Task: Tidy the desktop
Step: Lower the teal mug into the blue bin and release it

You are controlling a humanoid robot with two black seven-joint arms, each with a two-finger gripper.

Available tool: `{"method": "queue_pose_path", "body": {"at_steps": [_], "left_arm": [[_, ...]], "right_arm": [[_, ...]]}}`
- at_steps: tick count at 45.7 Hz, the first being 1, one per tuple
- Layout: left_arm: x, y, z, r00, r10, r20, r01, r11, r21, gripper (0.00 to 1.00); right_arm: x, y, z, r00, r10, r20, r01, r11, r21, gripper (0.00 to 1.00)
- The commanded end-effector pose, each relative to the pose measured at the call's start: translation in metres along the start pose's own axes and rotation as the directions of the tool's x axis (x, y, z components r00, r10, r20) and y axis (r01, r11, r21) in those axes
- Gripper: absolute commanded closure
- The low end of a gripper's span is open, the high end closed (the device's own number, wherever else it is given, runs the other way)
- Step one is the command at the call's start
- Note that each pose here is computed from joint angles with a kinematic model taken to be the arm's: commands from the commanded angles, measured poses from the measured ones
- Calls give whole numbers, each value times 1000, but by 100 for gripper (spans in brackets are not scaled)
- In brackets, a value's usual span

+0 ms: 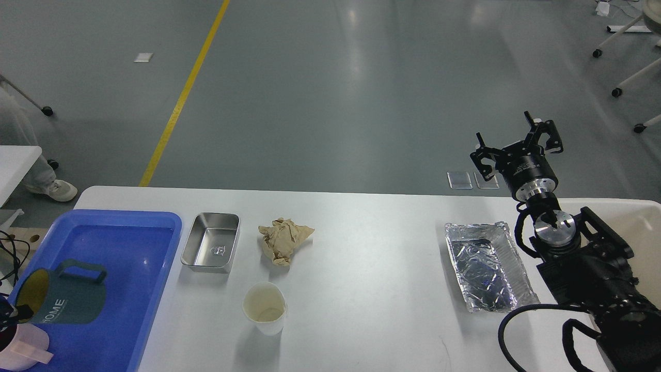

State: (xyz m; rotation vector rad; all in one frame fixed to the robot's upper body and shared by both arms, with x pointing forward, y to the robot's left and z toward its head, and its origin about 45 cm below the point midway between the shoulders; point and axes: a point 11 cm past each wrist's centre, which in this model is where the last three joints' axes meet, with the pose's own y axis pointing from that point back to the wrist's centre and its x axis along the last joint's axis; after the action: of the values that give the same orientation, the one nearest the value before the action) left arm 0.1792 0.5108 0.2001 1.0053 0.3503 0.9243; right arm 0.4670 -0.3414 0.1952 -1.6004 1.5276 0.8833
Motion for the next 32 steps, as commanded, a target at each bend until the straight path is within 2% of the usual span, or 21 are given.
{"method": "queue_pose_path", "body": {"at_steps": [1, 8, 15, 23, 32], "left_arm": [[1, 2, -12, 1000, 4, -4, -4, 997, 71, 100], [13, 6, -25, 999, 37, 0, -36, 985, 170, 100], [12, 2, -25, 999, 37, -1, -36, 983, 179, 100], [-2, -27, -10, 1000, -14, 13, 13, 991, 133, 100], [-12, -36, -15, 999, -45, 12, 43, 985, 165, 100]], "right_arm": [[1, 1, 1, 1000, 2, 1, -2, 1000, -1, 0], [1, 1, 0, 1000, 3, 0, -3, 1000, 0, 0], [0, 0, 0, 1000, 1, 0, -1, 1000, 0, 0], [3, 2, 0, 1000, 6, -2, -6, 1000, 0, 0], [5, 2, -6, 1000, 11, -10, -10, 1000, 6, 0]]}}
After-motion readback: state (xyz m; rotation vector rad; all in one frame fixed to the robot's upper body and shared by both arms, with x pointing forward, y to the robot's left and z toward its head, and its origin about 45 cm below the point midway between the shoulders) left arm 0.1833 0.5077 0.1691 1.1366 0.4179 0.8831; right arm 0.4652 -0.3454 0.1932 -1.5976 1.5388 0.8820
